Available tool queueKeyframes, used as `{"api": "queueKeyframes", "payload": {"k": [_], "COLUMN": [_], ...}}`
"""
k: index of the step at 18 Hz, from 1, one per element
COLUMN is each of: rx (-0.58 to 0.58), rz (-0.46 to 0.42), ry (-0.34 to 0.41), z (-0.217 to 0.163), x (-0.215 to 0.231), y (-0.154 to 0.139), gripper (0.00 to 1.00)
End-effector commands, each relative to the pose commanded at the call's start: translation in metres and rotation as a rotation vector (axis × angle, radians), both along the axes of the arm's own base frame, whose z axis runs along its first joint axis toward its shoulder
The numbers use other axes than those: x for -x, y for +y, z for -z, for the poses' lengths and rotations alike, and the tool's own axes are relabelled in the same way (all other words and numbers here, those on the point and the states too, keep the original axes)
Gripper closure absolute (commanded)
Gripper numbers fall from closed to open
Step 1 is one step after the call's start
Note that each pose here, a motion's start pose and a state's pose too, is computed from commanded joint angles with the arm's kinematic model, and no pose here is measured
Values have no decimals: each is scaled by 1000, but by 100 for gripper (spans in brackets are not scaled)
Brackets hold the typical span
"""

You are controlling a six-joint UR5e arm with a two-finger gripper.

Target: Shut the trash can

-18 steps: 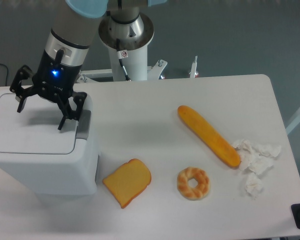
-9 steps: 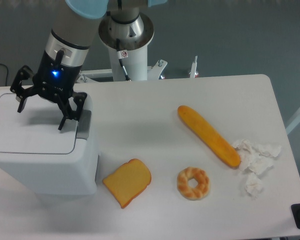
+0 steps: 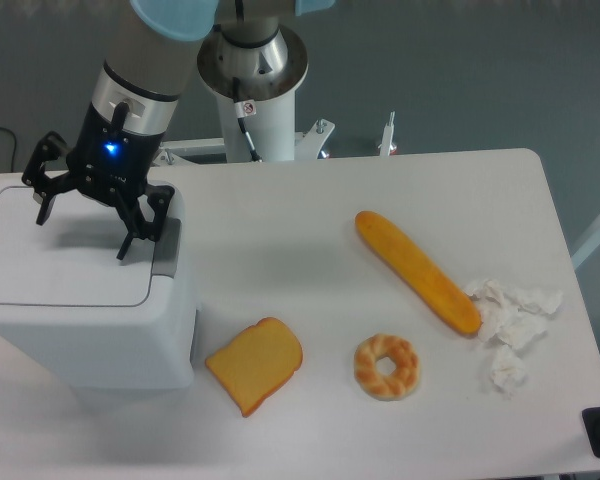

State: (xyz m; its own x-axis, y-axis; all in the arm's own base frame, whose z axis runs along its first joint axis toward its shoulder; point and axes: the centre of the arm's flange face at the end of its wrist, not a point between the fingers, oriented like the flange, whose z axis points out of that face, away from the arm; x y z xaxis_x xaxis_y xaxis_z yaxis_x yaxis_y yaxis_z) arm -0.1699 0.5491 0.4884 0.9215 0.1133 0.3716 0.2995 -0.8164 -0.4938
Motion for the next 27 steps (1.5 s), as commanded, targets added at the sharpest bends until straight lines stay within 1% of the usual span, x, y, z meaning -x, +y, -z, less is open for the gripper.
{"api": "queueKeyframes", "payload": {"k": [9,11,15,18,19,21,25,27], "rx": [-39,-55,-71,-94,-100,-116,-118,-125], "rz": [-21,-28,-64,-127,-137,-127,-172,-166], "ry": [0,20,40,60,74,122,221,276], "z": [-20,-29,-39,-54,-56,-62,-73,-77], "x": [10,18,40,73,83,102,156,180], "y": [-3,-4,-11,-30,-35,-44,-75,-92], "gripper": [0,0,0,0,0,0,0,0]}}
